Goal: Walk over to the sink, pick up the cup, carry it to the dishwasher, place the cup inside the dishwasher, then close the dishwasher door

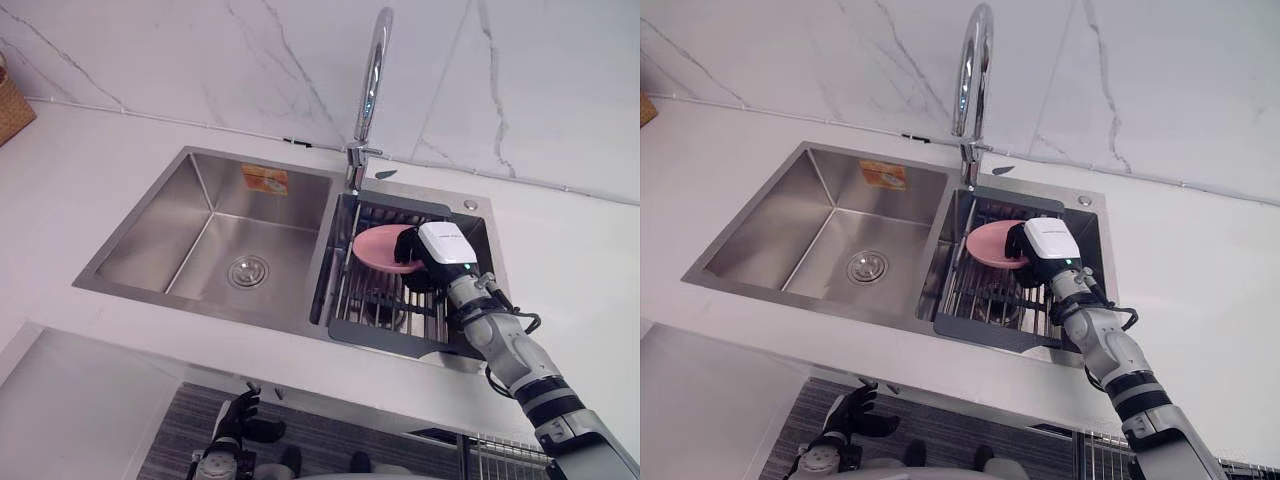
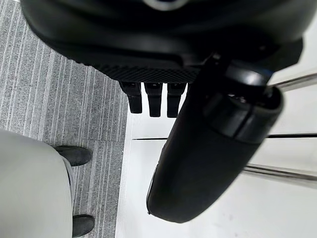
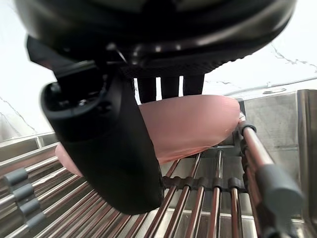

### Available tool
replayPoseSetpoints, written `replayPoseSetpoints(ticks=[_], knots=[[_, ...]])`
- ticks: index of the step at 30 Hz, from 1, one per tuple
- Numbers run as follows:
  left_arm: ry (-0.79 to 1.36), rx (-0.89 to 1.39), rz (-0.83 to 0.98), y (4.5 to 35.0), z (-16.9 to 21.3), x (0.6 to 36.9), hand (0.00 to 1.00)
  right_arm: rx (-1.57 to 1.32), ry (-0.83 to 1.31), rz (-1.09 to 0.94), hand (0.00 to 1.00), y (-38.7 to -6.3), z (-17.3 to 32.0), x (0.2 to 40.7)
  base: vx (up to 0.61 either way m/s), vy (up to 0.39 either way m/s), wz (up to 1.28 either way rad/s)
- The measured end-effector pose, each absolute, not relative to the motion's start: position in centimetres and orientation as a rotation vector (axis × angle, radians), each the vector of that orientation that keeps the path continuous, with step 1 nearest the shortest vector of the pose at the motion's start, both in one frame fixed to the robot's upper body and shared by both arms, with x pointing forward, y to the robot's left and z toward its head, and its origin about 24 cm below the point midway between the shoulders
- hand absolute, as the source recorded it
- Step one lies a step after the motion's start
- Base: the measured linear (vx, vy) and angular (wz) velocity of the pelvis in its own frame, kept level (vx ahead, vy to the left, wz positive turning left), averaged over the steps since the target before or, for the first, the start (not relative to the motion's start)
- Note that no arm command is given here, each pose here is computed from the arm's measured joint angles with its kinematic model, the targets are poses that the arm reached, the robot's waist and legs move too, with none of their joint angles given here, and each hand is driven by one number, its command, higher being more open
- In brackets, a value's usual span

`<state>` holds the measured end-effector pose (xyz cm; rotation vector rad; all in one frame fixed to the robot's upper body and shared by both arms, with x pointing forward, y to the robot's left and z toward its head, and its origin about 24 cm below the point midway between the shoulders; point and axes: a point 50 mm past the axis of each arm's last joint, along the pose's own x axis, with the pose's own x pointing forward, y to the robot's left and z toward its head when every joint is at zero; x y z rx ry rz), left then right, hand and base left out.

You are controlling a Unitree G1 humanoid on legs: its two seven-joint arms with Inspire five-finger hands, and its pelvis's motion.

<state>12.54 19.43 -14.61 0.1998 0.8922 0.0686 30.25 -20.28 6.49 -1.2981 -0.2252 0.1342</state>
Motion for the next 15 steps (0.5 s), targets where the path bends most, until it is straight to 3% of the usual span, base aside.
replayPoseSetpoints(ticks=[15], knots=[[0.881,0.201,0.075,19.6,-14.5,12.7,0.90,-1.335,-0.366,0.183,0.30,-19.2,9.1,29.8,0.00,0.001,0.00]])
